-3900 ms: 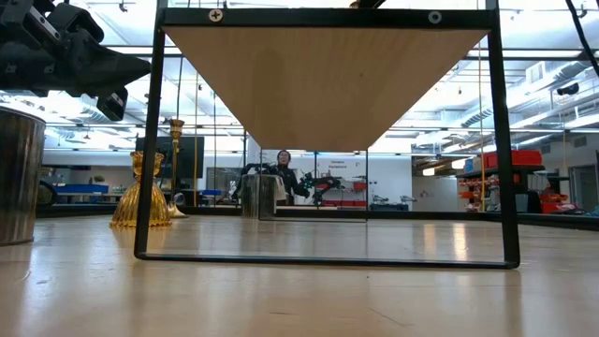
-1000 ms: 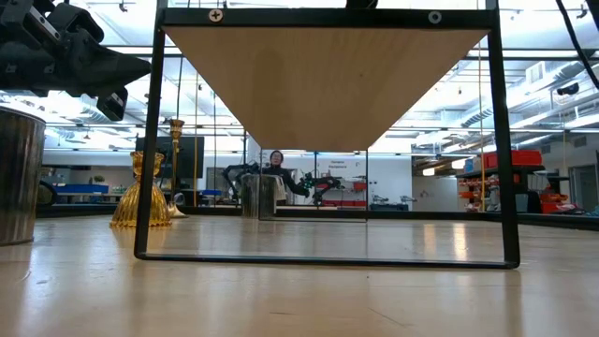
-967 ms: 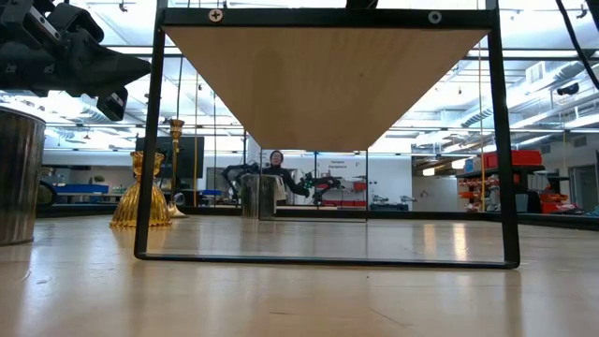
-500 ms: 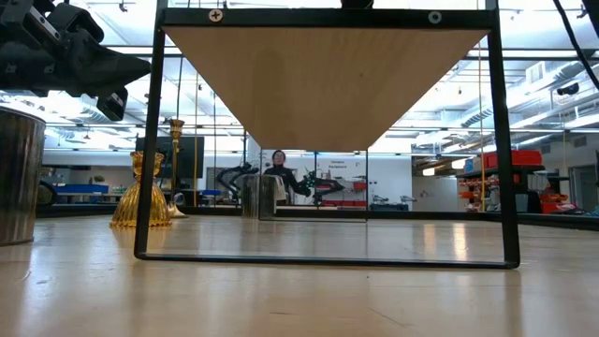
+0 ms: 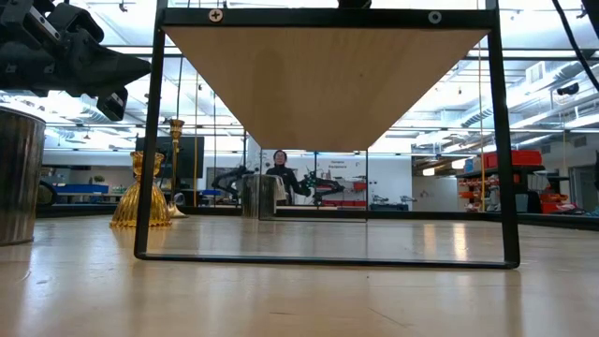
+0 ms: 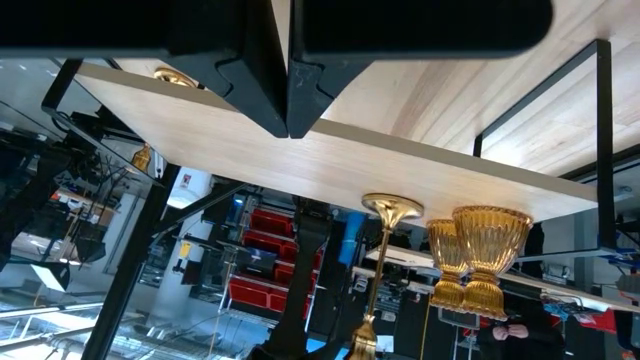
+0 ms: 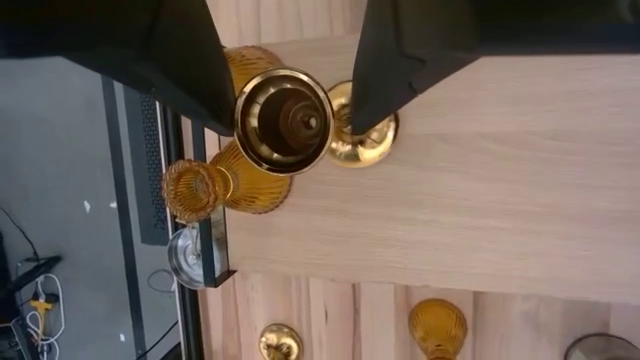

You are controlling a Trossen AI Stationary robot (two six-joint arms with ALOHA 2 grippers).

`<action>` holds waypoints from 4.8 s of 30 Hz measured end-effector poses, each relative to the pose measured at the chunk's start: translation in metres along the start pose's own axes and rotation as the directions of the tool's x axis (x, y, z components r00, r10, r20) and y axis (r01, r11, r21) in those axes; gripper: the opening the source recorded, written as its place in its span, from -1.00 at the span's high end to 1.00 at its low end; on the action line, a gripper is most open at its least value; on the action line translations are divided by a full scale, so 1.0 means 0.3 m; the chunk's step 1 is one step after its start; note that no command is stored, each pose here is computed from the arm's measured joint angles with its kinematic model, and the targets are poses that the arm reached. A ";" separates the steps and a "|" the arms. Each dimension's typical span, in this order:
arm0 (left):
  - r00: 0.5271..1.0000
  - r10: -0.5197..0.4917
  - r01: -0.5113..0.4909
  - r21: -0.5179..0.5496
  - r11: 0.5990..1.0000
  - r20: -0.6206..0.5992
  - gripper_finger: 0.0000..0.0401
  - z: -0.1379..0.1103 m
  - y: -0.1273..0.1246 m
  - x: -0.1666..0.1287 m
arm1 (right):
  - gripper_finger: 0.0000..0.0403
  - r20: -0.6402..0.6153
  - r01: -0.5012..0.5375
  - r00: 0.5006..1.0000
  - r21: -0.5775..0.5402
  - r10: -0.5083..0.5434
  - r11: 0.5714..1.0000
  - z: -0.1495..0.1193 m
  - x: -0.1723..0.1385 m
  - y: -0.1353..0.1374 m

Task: Pick & Place candle stick holders
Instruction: Put the top right candle holder on the shelf, then put the bottom candle holder on the shelf

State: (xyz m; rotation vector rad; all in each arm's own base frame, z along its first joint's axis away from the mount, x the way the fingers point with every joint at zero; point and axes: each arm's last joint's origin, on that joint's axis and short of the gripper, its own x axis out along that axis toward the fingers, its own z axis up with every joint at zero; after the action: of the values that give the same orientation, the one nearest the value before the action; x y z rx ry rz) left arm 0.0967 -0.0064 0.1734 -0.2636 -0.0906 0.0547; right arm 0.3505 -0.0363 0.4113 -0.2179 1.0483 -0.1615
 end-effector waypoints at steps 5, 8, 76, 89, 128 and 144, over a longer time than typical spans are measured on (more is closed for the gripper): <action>1.000 0.000 0.000 0.000 1.000 0.000 0.95 0.000 0.000 0.000 | -0.06 0.007 0.000 1.000 0.001 0.000 1.000 0.002 0.000 0.000; 1.000 0.000 0.000 0.000 1.000 0.000 0.95 0.000 0.000 0.000 | -0.12 0.007 0.000 1.000 0.001 0.000 1.000 0.002 0.000 0.000; 1.000 0.000 0.000 0.000 1.000 0.000 0.95 0.000 0.000 0.000 | -0.74 -0.132 -0.362 0.931 -0.198 0.341 0.911 -0.207 -0.021 0.526; 1.000 0.000 0.000 0.000 1.000 0.000 0.95 0.000 0.000 0.000 | -0.74 -0.101 -0.445 0.892 -0.372 0.441 0.815 -0.242 -0.100 0.692; 1.000 0.000 0.000 0.000 1.000 0.000 0.95 0.000 0.000 0.000 | -0.74 -0.039 -0.432 0.850 -0.620 0.525 0.655 -0.411 -0.032 1.004; 1.000 0.000 0.000 0.000 1.000 0.000 0.95 0.000 0.000 0.000 | -0.68 -0.090 -0.438 0.869 -0.600 0.487 0.670 -0.441 0.042 0.984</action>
State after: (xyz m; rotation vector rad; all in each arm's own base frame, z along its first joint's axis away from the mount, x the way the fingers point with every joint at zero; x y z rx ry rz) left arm 0.0967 -0.0063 0.1734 -0.2635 -0.0905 0.0549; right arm 0.2499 0.2328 0.2620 -0.5246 1.0188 0.6667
